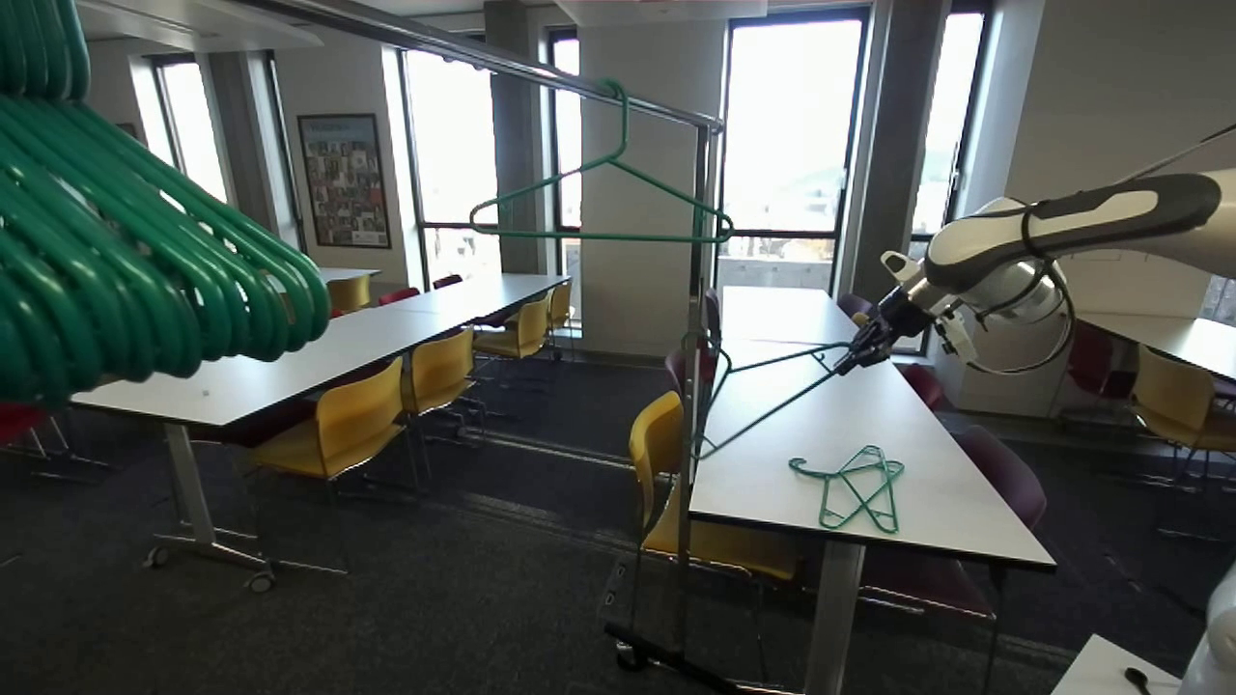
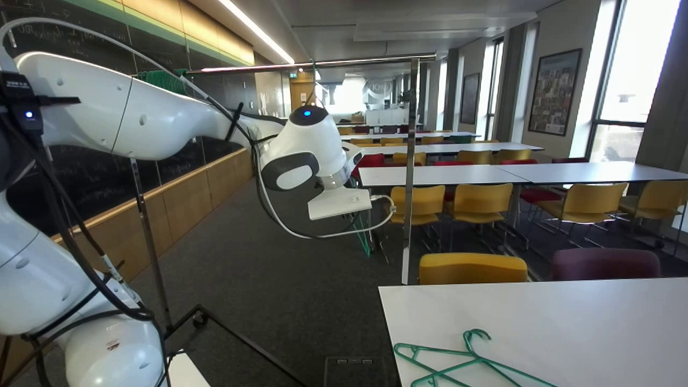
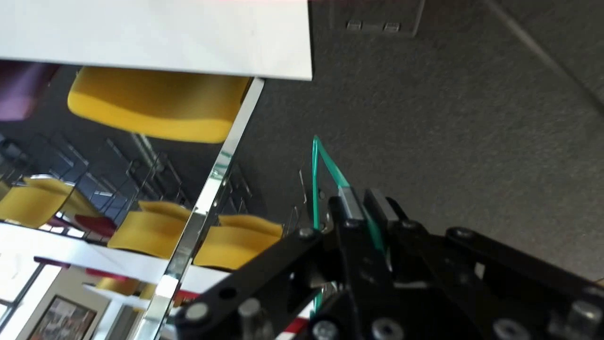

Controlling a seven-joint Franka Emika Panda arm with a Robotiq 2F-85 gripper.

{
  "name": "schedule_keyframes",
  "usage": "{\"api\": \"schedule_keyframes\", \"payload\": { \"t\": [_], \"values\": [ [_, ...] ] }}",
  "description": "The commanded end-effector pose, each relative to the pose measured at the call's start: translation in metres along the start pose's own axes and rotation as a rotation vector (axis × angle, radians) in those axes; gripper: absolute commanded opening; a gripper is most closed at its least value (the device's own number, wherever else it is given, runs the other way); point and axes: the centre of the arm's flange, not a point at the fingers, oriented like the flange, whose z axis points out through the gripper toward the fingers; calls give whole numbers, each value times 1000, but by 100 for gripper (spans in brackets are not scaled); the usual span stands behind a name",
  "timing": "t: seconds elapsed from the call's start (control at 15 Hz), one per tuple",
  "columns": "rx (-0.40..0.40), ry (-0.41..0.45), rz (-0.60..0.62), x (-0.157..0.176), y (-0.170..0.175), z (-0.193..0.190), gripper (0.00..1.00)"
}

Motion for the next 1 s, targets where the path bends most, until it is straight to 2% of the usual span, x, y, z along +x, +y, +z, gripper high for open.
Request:
{"api": "schedule_keyframes", "payload": {
  "t": [0.0, 0.27, 0.53, 0.73, 0.93],
  "values": [
    [-45, -182, -56, 15, 1, -34, 2],
    [-203, -321, -223, 21, 15, -46, 2],
    [-315, -456, -398, 19, 28, -47, 2],
    [-392, -539, -528, 13, 42, -33, 2],
    [-496, -585, -658, 9, 65, -4, 2]
  ]
}}
